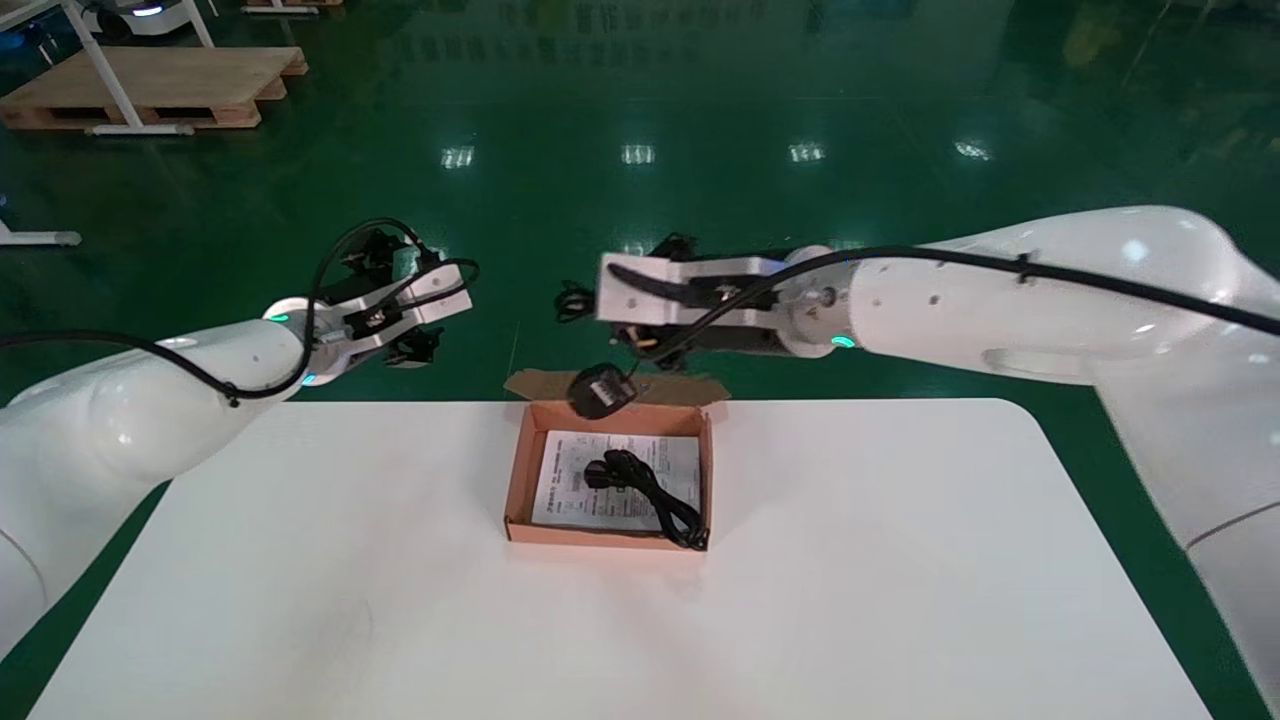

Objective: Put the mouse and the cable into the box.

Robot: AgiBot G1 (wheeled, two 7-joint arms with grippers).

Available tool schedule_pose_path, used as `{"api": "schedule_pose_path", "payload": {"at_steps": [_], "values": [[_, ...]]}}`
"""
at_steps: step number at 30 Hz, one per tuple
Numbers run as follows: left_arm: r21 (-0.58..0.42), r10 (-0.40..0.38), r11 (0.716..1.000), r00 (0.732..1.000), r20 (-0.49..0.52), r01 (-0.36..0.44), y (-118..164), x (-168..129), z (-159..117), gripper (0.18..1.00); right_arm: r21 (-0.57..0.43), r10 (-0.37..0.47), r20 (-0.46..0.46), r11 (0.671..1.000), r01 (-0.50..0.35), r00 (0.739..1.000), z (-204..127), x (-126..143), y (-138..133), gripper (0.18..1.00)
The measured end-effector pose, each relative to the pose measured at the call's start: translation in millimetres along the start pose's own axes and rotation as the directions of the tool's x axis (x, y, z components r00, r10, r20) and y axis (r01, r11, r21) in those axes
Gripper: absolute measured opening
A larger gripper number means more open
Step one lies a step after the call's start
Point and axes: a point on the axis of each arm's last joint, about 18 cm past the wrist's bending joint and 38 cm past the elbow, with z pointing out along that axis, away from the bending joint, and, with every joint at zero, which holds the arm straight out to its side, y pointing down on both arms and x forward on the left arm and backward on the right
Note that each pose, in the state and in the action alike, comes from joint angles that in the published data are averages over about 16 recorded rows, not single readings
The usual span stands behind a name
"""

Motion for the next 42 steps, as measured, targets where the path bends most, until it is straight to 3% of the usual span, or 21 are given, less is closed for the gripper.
{"api": "schedule_pose_path", "payload": {"at_steps": [7,14,23,34,42], "values": [[0.0,0.0,1.0,1.0,0.0,0.0,-0.1,0.0,-0.2,1.001,0.035,-0.072,0.069,0.997,0.069,0.995,29.1,-38.0,-20.4,0.232],[0.0,0.0,1.0,1.0,0.0,0.0,-0.1,0.0,-0.3,1.001,-0.012,-0.067,0.09,0.998,0.068,0.994,43.8,-62.9,-7.4,0.232],[-0.001,0.0,1.0,1.0,0.0,0.0,0.3,-0.3,-0.5,1.001,-0.082,-0.013,0.073,0.996,0.019,0.997,49.1,-71.4,15.1,0.234],[-0.001,-0.004,1.0,1.0,-0.004,0.004,0.9,0.8,-0.7,1.001,-0.086,-0.005,0.071,0.996,0.011,0.997,48.6,-72.7,17.8,0.279],[0.012,-0.084,0.996,0.994,-0.066,0.085,7.6,17.6,-3.8,1.001,-0.063,0.046,0.078,0.997,-0.042,0.996,42.8,-77.6,20.1,0.37]]}}
